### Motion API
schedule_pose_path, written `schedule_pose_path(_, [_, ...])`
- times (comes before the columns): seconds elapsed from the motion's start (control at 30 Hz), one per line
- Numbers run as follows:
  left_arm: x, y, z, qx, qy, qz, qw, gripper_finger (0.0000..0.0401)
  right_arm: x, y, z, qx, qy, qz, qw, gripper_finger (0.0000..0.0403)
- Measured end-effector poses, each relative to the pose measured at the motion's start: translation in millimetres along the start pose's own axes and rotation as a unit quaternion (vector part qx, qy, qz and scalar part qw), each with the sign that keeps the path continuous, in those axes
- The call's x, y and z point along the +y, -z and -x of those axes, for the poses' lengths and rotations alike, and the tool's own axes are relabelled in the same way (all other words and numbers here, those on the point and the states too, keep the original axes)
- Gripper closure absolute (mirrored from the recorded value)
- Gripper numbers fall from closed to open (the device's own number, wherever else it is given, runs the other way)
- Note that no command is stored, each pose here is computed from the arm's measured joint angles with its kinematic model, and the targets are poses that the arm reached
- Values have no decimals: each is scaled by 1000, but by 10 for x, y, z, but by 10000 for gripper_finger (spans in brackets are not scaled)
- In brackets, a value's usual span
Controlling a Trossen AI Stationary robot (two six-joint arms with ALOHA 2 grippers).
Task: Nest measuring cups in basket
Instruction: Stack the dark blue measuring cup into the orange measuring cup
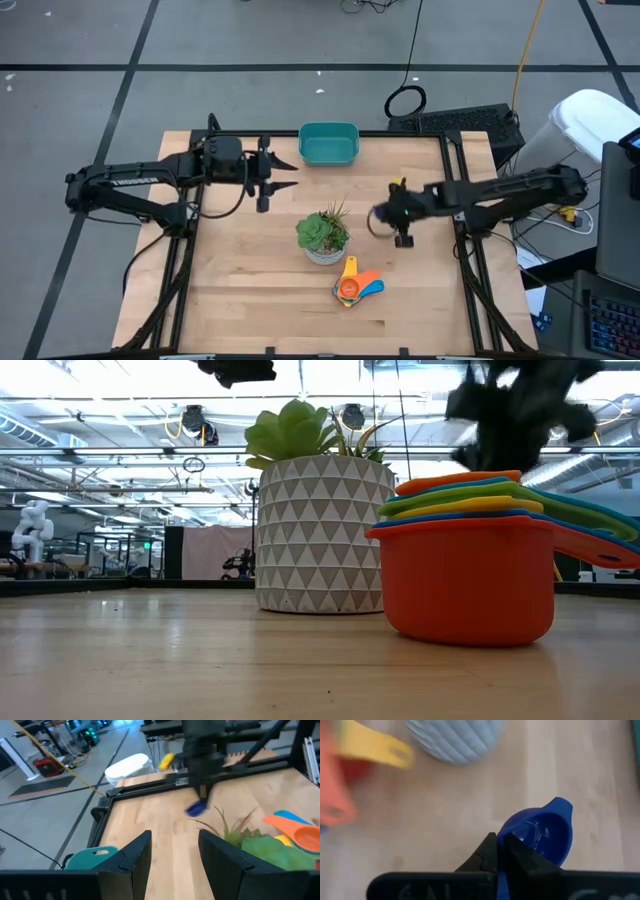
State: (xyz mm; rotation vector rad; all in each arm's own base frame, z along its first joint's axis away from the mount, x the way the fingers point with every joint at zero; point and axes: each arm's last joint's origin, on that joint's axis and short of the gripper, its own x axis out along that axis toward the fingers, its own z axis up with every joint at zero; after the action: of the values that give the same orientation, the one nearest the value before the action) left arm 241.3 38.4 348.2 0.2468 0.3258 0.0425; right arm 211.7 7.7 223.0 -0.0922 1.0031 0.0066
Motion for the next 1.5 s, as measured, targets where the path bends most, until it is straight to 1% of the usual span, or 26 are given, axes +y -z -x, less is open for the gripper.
schedule_pose_path(0.13, [37,-6,3,-6,-9,16,1000,236,338,-206,137,-37,-9,35,999,402])
schedule_pose_path(0.3, [45,-25,3,-17,-11,56,998,236,784,-459,210,-69,-30,85,994,402])
schedule_pose_path(0.43, [-24,-48,-2,-21,1,84,996,236,1168,-628,144,-61,-53,128,988,402])
schedule_pose_path(0.57, [-139,-79,-6,-17,-20,111,993,236,1509,-755,40,-56,-60,163,983,402])
schedule_pose_path(0.67, [-229,-95,-4,-11,-34,121,992,236,1668,-790,-53,-46,-66,183,980,403])
schedule_pose_path(0.9, [-399,-147,8,-20,-17,151,988,236,1755,-809,-198,-48,-66,193,978,403])
schedule_pose_path(1.0, [-472,-179,19,-29,-13,158,987,236,1792,-842,-240,-65,-71,193,976,403])
schedule_pose_path(1.13, [-557,-215,36,-38,-23,169,985,236,1838,-822,-338,-57,-70,209,974,403])
schedule_pose_path(1.3, [-631,-230,57,-40,-53,198,978,236,1856,-784,-428,-38,-66,219,973,403])
schedule_pose_path(1.4, [-683,-240,69,-41,-46,197,979,236,1861,-778,-450,-35,-65,220,973,401])
schedule_pose_path(1.5, [-725,-249,80,-42,-40,194,979,236,1864,-783,-450,-38,-65,220,973,386])
